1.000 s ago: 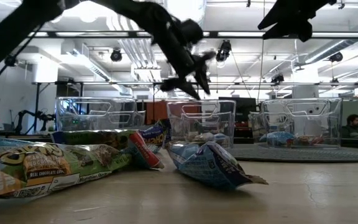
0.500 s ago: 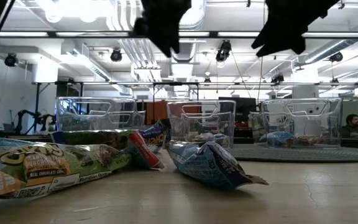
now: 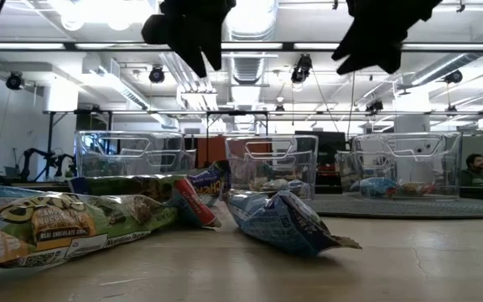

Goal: Pick and place Granola Bars by type
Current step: Put the red granola bar into the right transparent bin

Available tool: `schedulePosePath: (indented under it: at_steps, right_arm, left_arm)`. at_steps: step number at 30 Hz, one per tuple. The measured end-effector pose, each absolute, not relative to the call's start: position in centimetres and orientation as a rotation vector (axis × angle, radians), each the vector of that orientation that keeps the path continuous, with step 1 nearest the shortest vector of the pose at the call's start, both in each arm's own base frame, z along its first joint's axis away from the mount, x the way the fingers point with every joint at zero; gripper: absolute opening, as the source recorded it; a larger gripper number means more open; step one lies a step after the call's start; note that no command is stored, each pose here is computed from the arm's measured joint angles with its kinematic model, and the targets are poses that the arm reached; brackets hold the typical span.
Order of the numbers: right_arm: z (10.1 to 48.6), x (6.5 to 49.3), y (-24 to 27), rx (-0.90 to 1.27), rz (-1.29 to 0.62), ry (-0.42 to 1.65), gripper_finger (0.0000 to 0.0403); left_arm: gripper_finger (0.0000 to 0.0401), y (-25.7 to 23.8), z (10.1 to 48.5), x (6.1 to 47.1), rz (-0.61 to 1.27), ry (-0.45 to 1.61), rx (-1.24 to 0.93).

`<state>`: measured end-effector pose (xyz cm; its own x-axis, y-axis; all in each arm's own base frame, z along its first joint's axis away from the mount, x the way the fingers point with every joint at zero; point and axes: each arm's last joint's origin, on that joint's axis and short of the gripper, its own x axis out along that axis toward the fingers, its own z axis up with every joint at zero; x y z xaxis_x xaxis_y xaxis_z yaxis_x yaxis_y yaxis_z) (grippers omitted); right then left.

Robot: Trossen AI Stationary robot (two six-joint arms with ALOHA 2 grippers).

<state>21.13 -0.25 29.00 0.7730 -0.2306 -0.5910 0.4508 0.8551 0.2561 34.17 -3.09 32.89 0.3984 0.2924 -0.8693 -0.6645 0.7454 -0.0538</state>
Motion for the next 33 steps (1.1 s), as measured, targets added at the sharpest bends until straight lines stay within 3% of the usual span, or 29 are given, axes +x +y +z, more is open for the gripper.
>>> schedulePosePath:
  at_steps: [9,17,26,33]
  right_arm:
    - [29.3,20.2,-0.2,0.422,-0.385,0.627,0.0173]
    - [27.9,20.1,1.0,0.479,-0.360,0.751,0.0173]
    - [27.5,20.4,1.5,0.460,-0.338,0.771,0.0173]
    - [27.6,20.3,1.4,0.462,-0.358,0.750,0.0173]
  left_arm:
    - [0.0158,-3.3,32.7,31.9,0.640,0.918,-0.509]
    - [0.0158,-3.4,30.0,29.4,0.697,0.918,-0.569]
    - [0.0158,-4.4,26.2,29.0,0.462,0.804,-0.780]
    - [0.0158,-6.1,24.4,29.3,0.432,0.779,-0.900]
